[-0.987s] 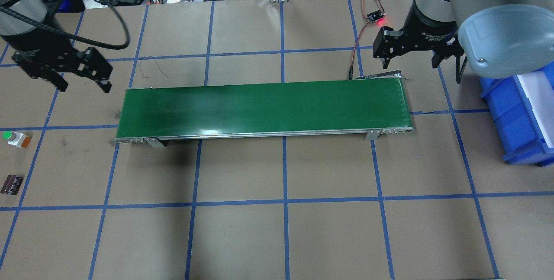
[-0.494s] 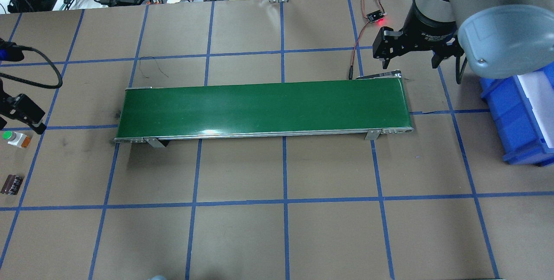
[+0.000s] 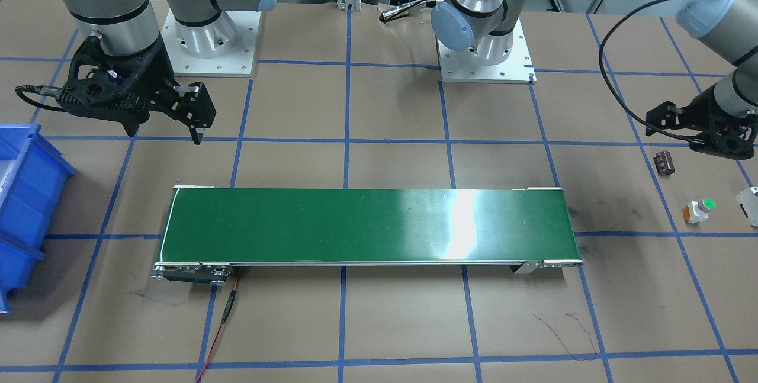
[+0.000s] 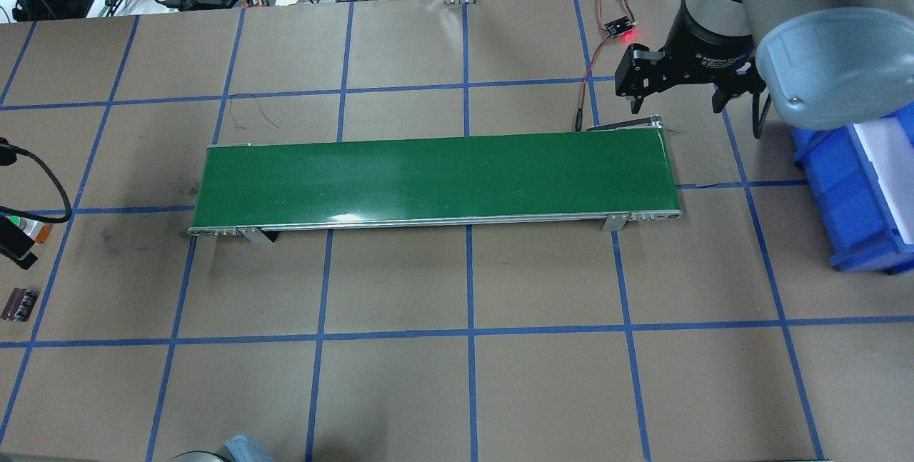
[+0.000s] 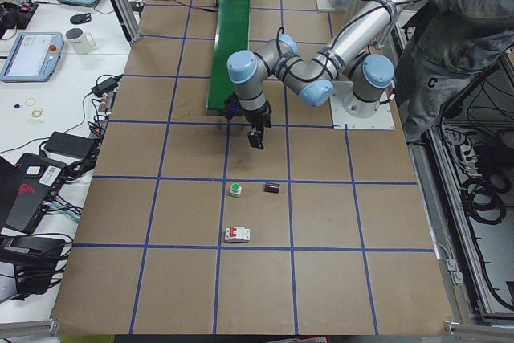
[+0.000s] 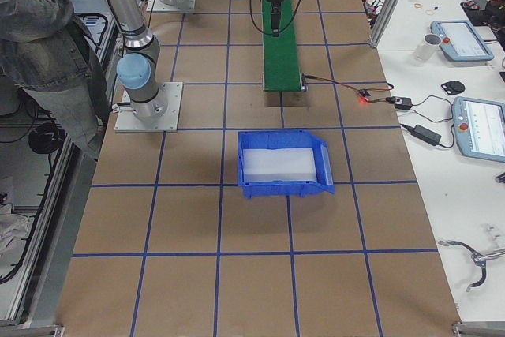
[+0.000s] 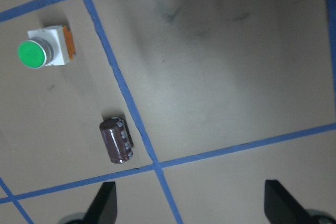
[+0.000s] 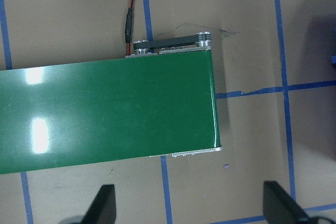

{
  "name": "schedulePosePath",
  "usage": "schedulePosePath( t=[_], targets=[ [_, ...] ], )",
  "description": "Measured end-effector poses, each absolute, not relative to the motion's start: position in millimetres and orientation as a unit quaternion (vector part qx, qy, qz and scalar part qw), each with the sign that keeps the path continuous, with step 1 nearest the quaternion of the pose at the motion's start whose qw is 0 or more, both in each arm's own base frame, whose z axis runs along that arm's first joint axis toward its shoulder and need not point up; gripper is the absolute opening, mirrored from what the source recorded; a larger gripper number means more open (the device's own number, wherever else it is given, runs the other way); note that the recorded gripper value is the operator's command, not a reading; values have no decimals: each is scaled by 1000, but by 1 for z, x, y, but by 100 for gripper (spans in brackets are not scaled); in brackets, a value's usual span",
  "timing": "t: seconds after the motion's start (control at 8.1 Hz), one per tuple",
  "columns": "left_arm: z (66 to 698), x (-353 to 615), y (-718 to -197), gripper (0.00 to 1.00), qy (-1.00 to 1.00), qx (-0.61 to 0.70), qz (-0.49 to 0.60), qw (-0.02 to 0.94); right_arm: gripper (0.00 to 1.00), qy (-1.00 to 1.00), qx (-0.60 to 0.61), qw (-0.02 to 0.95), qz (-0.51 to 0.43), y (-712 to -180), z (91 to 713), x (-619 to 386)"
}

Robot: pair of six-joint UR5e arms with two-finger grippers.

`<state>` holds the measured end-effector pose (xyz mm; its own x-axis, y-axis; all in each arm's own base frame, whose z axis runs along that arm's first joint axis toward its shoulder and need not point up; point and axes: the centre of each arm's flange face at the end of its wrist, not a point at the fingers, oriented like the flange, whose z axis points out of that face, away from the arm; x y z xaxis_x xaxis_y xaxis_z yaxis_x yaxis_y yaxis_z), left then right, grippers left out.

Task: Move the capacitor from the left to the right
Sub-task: 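Lower the left gripper over the brown capacitor and close on it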

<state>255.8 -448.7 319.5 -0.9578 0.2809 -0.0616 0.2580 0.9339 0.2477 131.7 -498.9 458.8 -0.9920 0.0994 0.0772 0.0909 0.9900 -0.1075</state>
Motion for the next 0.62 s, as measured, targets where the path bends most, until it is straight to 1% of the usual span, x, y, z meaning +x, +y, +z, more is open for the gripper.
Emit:
schedulePosePath(
  t=[0.25,0.62],
  targets=[
    [291,301,-440,99,980,154,116,44,100,-997,-48,41,51,-499,458,132],
    [252,329,-438,100,982,148,113,27,100,-997,-48,41,51,-499,458,132]
  ],
)
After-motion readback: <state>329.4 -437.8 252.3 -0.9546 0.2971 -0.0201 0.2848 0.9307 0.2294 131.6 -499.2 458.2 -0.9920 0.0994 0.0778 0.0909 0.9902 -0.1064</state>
